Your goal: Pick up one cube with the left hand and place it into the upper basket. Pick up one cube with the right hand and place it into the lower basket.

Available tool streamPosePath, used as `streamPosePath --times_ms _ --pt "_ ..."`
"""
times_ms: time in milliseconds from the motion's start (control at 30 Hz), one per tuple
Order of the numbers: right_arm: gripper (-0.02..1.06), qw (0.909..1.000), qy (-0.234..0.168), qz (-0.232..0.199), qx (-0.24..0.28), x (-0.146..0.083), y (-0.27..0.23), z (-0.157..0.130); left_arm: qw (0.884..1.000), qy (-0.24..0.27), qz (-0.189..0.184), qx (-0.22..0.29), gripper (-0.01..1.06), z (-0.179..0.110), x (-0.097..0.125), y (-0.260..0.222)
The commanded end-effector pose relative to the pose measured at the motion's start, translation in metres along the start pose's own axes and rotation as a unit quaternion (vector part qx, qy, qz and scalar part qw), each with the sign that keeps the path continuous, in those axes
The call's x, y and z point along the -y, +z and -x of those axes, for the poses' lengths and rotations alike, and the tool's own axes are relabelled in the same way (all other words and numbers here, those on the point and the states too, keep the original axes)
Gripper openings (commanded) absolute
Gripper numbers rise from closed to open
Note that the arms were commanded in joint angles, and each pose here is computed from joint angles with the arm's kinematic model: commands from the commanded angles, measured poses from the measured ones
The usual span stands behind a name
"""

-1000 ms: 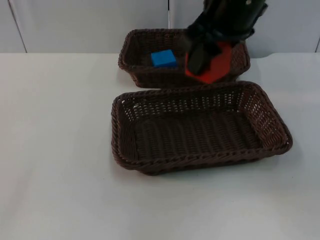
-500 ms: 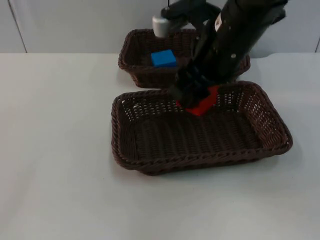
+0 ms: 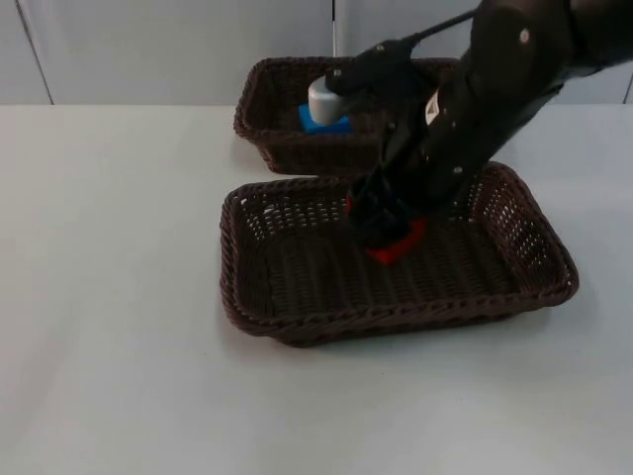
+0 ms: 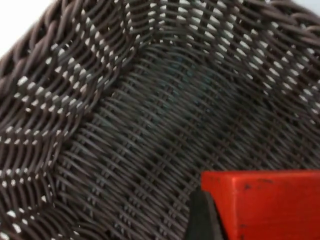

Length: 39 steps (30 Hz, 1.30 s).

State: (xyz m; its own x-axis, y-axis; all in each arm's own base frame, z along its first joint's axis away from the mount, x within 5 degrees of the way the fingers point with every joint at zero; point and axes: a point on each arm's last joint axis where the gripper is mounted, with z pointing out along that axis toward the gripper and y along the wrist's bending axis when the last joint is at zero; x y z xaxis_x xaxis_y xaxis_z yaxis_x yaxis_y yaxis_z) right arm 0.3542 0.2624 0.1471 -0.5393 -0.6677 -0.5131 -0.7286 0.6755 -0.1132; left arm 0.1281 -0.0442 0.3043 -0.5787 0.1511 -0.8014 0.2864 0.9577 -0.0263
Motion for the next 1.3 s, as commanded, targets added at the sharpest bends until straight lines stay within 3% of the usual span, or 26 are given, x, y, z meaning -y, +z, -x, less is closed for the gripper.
streamPosePath --times_ms 0,267,333,433,467,600,633,733,1033,1267 --pt "0.00 1.0000 0.006 0.000 0.003 -0.001 0.007 -0.002 1.000 -0.009 -0.005 0.010 1.02 0.001 0.001 -0.001" --pt "0.01 0.9996 0.027 0.001 -0.003 -0.003 0.036 -0.014 1.000 -0.009 -0.005 0.010 1.02 0.001 0.001 -0.001" --pt "0.07 0.9996 0.027 0.002 -0.008 -0.004 0.042 -0.017 1.000 -0.009 -0.005 0.010 1.02 0.001 0.001 -0.001" --pt "0.33 0.9995 0.030 0.003 -0.011 -0.005 0.044 -0.019 1.000 -0.009 -0.005 0.010 1.02 0.001 0.001 -0.001" --pt "0.33 0.9995 0.030 0.003 -0.011 -0.005 0.044 -0.019 1.000 -0.009 -0.005 0.010 1.02 0.001 0.001 -0.001" --pt "0.70 0.9992 0.039 0.003 -0.008 -0.004 0.043 -0.017 1.000 -0.009 -0.005 0.010 1.02 0.001 0.001 -0.001" --pt "0.70 0.9992 0.039 0.003 -0.008 -0.004 0.043 -0.017 1.000 -0.009 -0.005 0.010 1.02 0.001 0.001 -0.001" --pt "0.85 0.9991 0.036 0.004 -0.021 -0.004 0.041 -0.016 1.000 -0.009 -0.005 0.010 1.02 0.001 0.001 -0.001" --pt "0.87 0.9957 0.038 0.017 -0.083 0.002 0.019 0.012 1.000 -0.009 -0.005 0.013 1.02 0.001 0.001 -0.001" --pt "0.87 0.9970 0.038 0.015 -0.066 0.006 -0.009 0.032 1.000 -0.009 -0.005 0.013 1.02 0.001 0.001 -0.001"
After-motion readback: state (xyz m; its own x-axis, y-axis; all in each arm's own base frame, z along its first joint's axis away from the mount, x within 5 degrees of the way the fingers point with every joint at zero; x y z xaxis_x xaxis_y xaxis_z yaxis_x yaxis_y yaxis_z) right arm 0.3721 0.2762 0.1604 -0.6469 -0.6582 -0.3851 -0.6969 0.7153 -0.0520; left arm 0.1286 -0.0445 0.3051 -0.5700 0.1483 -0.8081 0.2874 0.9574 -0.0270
